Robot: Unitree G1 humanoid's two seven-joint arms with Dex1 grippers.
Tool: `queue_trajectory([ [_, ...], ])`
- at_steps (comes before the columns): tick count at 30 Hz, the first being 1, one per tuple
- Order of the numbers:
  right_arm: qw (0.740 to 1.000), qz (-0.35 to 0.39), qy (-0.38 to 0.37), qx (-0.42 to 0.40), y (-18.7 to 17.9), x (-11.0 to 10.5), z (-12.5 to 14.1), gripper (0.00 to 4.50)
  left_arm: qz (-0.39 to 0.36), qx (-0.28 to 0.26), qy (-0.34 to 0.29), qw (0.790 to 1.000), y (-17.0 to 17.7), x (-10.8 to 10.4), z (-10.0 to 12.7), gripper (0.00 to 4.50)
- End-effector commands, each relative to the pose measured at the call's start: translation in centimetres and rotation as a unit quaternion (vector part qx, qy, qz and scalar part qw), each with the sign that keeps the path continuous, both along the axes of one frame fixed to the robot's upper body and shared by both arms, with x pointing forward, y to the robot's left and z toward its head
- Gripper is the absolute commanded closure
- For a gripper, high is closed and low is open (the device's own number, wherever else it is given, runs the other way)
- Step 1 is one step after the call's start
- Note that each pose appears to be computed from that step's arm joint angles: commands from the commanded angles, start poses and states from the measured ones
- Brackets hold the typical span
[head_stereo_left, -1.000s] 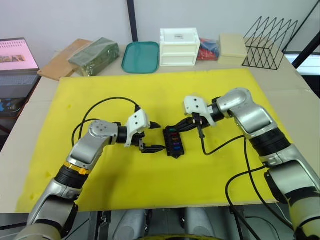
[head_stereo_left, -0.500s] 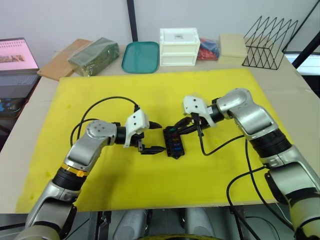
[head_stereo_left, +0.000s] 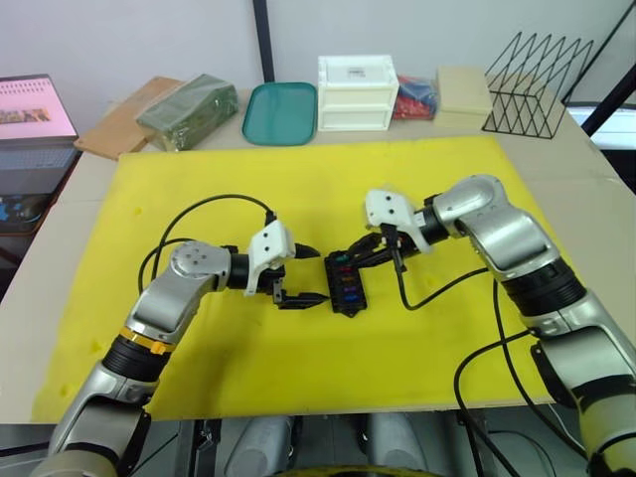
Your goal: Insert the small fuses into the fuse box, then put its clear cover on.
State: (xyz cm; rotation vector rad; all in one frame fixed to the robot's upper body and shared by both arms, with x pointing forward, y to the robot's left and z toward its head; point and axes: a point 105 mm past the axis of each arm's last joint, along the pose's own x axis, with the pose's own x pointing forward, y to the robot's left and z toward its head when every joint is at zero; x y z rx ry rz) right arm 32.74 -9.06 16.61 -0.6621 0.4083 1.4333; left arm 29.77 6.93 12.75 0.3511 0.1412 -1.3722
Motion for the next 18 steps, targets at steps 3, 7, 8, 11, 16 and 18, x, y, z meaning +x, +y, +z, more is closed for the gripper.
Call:
queue_trajectory([
  [3,0.999,0.009,-0.026,0.027,0.6,-0.2,2.7,3.54,0.0,-0.007,-0.02,1.0,0.1,0.1,0.9,0.0],
  [7,0.999,0.006,-0.02,0.04,0.9,-0.2,3.1,3.54,0.002,-0.006,-0.021,1.0,0.2,0.2,0.9,0.0],
  [8,0.999,0.008,-0.016,0.043,1.0,-0.3,3.2,3.54,0.002,-0.006,-0.021,1.0,0.2,0.2,0.9,0.0],
  [11,0.998,0.012,-0.009,0.053,1.3,-0.6,3.4,4.19,0.003,-0.006,-0.022,1.0,0.2,0.3,0.9,0.0],
  [16,0.998,0.008,-0.008,0.055,1.6,-0.4,2.8,4.48,0.004,-0.006,-0.023,1.0,0.3,0.3,0.9,0.0],
  [18,0.999,0.006,-0.006,0.054,1.6,-0.3,2.5,4.48,0.004,-0.005,-0.023,1.0,0.3,0.3,0.9,0.0],
])
